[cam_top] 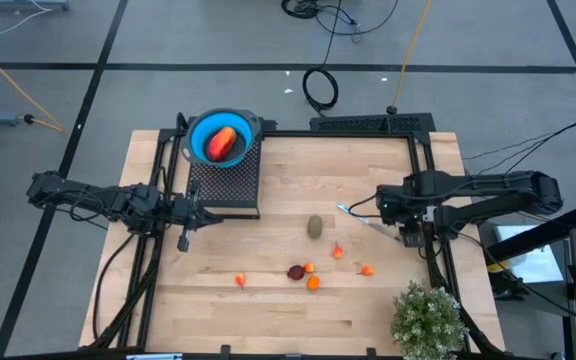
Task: Pick & Place Fruit
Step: Put the brown kiwi into the blue strainer bowl on the shelf
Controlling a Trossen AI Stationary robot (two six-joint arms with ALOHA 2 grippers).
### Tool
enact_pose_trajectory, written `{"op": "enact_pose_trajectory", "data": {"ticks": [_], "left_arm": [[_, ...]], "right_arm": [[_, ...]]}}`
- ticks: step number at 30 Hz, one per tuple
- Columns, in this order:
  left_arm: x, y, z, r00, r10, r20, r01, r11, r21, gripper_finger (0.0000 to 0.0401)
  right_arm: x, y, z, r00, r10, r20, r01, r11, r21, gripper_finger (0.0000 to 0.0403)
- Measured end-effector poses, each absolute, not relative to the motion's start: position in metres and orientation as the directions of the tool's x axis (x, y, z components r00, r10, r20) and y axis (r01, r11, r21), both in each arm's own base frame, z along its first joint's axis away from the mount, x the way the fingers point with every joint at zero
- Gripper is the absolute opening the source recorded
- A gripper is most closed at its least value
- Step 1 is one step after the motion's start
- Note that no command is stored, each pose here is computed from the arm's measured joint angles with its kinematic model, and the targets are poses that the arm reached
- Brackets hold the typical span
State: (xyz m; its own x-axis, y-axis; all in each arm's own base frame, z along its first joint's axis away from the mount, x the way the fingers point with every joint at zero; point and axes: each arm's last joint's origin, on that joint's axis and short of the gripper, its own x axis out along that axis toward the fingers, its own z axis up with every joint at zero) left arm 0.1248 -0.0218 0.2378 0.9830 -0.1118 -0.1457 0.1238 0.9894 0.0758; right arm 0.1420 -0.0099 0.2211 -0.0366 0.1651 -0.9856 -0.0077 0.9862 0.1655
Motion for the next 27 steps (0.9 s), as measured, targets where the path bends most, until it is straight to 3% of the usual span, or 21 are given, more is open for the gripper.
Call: {"op": "enact_pose_trajectory", "data": {"ticks": [12,18,27], "left_arm": [[0.1248,-0.0218,0.2378,0.983,-0.112,-0.146,0.124,0.989,0.076,0.0008],[0.1248,-0.0218,0.2378,0.983,-0.112,-0.146,0.124,0.989,0.076,0.0004],[0.1248,-0.0218,0.2378,0.983,-0.113,-0.146,0.124,0.99,0.072,0.0015]], "right_arm": [[0.15,-0.0108,0.2113,-0.12,0.171,-0.978,0.006,0.985,0.172,0.0233],[0.1461,-0.0105,0.2125,-0.148,0.174,-0.974,0.111,0.981,0.158,0.0237],[0.1441,-0.0103,0.2135,-0.156,0.175,-0.972,0.117,0.981,0.157,0.0236]]}}
